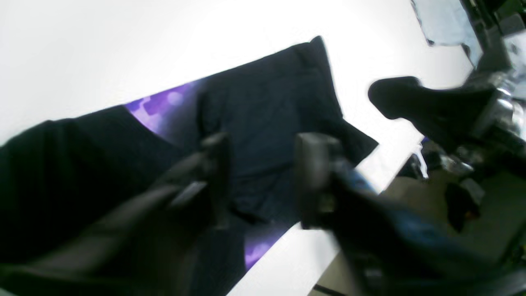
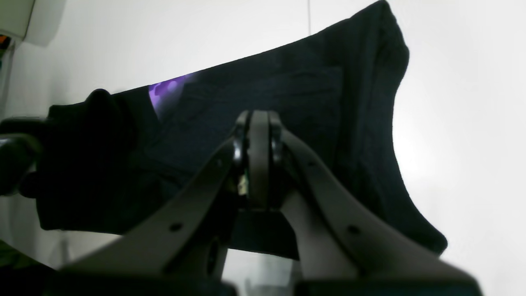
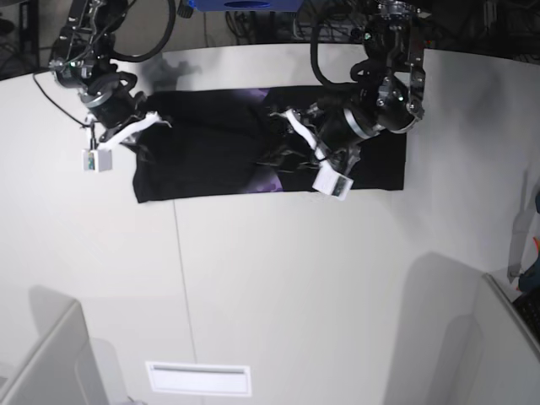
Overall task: Fold the T-shirt properly
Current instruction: 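Fold the hem end toward the collar end with the left gripper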
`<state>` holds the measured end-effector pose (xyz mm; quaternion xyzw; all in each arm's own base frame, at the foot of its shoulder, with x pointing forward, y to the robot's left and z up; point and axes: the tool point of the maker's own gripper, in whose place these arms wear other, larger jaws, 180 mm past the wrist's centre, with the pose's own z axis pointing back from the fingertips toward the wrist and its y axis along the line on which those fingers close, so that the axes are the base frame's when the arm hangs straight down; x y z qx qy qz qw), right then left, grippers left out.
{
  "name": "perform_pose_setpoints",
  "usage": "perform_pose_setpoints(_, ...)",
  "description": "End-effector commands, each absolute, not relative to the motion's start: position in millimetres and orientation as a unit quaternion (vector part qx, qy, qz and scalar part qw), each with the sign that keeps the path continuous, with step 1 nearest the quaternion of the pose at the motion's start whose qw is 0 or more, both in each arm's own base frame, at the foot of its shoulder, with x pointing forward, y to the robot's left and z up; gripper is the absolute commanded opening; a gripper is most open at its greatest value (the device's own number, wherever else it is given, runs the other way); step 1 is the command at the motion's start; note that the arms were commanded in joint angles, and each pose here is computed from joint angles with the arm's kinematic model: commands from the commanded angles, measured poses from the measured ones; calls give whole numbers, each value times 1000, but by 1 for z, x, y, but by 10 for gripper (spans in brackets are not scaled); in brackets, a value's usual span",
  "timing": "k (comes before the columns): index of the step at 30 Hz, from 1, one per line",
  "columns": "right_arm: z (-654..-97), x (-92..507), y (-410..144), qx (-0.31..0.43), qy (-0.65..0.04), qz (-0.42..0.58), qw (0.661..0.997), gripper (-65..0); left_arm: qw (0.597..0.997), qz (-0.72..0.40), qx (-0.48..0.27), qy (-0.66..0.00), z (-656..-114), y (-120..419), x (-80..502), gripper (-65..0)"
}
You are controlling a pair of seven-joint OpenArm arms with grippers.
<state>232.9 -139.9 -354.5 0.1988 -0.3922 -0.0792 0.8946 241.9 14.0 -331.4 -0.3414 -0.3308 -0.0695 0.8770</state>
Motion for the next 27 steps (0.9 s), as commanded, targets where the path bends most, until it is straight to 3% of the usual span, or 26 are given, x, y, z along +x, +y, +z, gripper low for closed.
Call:
perform_pose_setpoints(1, -344, 238, -141, 201, -410, -73, 887, -650, 885, -44, -318, -338, -333, 34, 245, -624)
perform_pose_setpoints(2, -344, 238, -142, 200, -408, -72, 888, -650, 895, -19, -298, -332, -340, 52, 244, -650)
perform_pose_setpoints(7, -344, 238, -142, 200, -408, -72, 888, -650, 923, 90, -206, -311, -362, 133, 236, -650)
perform_pose_setpoints(13, -342, 242, -138, 204, -411, -68, 886, -650, 925, 106, -196, -307, -366, 144, 235, -650)
perform_pose_setpoints(20, -341, 243, -139, 204, -412, -68, 886, -650, 928, 10, -270, -258, -373, 59, 215, -650)
perform_pose_setpoints(27, -341, 243, -140, 202, -412, -69, 886, -650, 896, -67, -364, -244, -346, -15, 213, -650)
